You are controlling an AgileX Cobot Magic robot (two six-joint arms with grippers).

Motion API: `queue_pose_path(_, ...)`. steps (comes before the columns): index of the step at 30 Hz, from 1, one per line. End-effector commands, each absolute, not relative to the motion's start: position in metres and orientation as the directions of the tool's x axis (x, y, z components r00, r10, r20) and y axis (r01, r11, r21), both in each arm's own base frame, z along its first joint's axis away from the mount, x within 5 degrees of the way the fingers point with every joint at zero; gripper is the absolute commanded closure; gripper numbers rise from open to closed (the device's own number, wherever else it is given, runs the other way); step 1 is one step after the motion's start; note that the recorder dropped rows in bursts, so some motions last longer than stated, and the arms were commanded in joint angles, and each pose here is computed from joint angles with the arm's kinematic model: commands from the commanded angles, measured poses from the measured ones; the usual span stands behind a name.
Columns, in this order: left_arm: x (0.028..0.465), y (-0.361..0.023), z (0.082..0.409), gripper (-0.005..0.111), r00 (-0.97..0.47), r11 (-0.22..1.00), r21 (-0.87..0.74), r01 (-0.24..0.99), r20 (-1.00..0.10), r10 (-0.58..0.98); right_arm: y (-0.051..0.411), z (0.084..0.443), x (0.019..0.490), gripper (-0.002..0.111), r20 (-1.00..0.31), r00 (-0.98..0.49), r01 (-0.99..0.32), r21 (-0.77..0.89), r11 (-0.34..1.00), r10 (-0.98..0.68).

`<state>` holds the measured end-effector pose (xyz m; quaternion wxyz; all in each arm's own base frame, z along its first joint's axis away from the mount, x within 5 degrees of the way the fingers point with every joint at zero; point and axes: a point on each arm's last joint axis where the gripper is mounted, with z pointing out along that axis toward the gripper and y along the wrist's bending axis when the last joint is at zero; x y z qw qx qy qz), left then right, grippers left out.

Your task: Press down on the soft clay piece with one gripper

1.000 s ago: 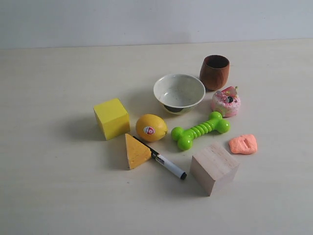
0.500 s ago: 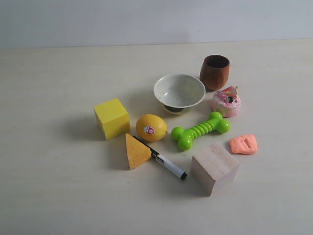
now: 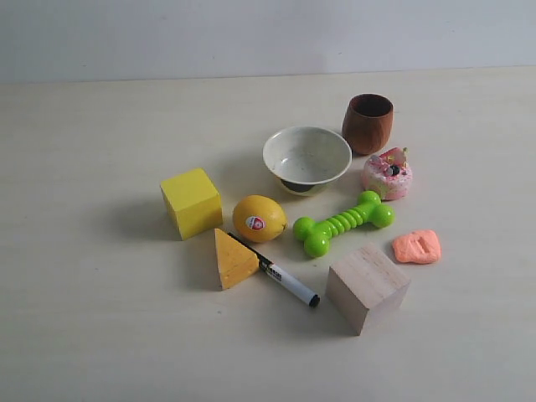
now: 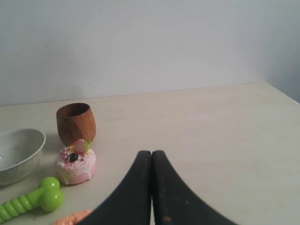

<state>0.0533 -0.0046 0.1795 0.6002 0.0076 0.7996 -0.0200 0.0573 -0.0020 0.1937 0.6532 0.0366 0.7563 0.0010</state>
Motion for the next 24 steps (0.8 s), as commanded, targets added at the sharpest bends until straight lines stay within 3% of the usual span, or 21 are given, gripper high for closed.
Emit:
queue_pose_path(1,0.0532,-0.0049,0.1813,0.107,-0.264,0.999,-0.027,0.04,-0.964,-0.016,-0.0019,0.1911,0.0563,0.108,-0.987,-0.158,0.05,0.034,0.998,0.042)
queue_pose_path(9,0.0532,-0.0049,0.1813,0.107,-0.264,0.999,-0.027,0.04,-0.964,-0.016,-0.0016,0.1845,0.055,0.108,-0.972,-0.232,0.046,0.017,0.999,0.028)
queue_pose_path(24,0.0532,-0.0049,0.1813,0.107,-0.264,0.999,-0.027,0.04,-0.964,-0.016,-0.0016,0.1844,0.0549,0.108,-0.972,-0.233,0.046,0.017,0.999,0.028)
